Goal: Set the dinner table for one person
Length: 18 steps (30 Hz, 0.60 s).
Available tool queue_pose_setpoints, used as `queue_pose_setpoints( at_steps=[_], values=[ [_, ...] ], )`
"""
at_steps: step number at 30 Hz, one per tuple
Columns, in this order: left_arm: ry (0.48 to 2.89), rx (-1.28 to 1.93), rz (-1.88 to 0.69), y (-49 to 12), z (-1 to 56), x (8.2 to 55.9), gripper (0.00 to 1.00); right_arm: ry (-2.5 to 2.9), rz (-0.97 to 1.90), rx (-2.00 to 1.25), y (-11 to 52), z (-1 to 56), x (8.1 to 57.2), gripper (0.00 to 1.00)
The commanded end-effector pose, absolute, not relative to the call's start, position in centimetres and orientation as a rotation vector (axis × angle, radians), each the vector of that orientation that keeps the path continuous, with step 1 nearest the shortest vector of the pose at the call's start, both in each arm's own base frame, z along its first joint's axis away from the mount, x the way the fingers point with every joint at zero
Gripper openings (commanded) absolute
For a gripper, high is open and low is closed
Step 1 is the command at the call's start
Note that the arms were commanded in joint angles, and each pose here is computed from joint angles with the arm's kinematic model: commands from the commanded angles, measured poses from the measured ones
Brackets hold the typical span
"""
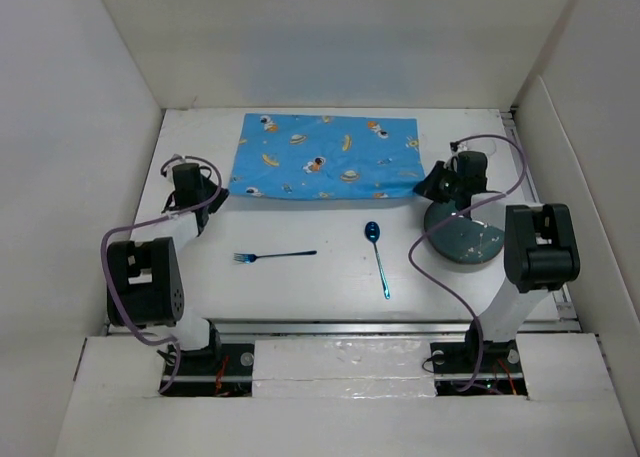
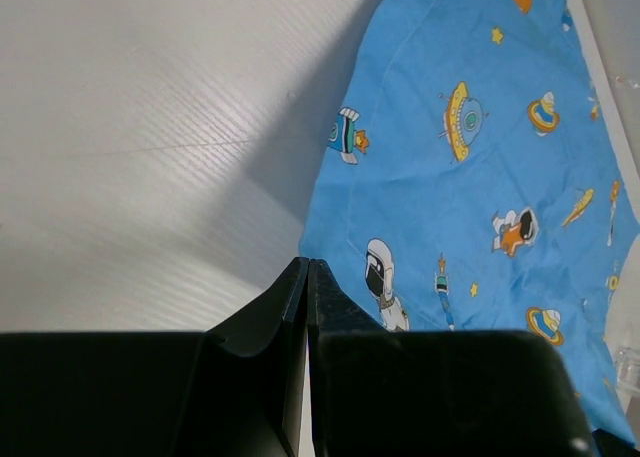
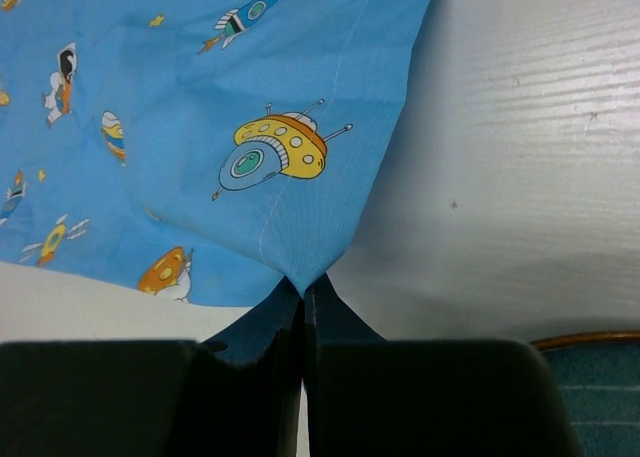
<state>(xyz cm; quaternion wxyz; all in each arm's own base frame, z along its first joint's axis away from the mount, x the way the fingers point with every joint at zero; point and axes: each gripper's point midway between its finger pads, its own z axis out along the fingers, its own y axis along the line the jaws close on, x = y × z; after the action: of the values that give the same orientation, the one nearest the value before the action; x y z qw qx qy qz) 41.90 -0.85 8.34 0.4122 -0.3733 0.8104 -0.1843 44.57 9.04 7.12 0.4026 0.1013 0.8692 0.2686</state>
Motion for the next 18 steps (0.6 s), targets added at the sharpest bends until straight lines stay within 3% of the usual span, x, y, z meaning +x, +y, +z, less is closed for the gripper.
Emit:
queue_pose_setpoints(
  at_steps=[1,11,14,18],
  values=[
    [1.972,-0.957,-0.439,-0.2,10.0,40.9,0.00,2.131,0.637,0.252,8.1,8.8,45.0,0.07],
    [1.979,-0.993,-0.454,-0.5,9.0,38.8,0.00,2.125,0.612,0.296,7.0,9.1,44.5,0.23],
    [1.987,-1.004,-0.451,-0.5,8.8,38.6,0.15,2.117,0.615,0.290,7.0,9.6,44.4,0.34],
    [1.952,-0.963,-0.535,-1.4,11.1,39.0,0.37,2.080,0.624,0.275,7.1,11.5,43.9,0.38]
  ],
)
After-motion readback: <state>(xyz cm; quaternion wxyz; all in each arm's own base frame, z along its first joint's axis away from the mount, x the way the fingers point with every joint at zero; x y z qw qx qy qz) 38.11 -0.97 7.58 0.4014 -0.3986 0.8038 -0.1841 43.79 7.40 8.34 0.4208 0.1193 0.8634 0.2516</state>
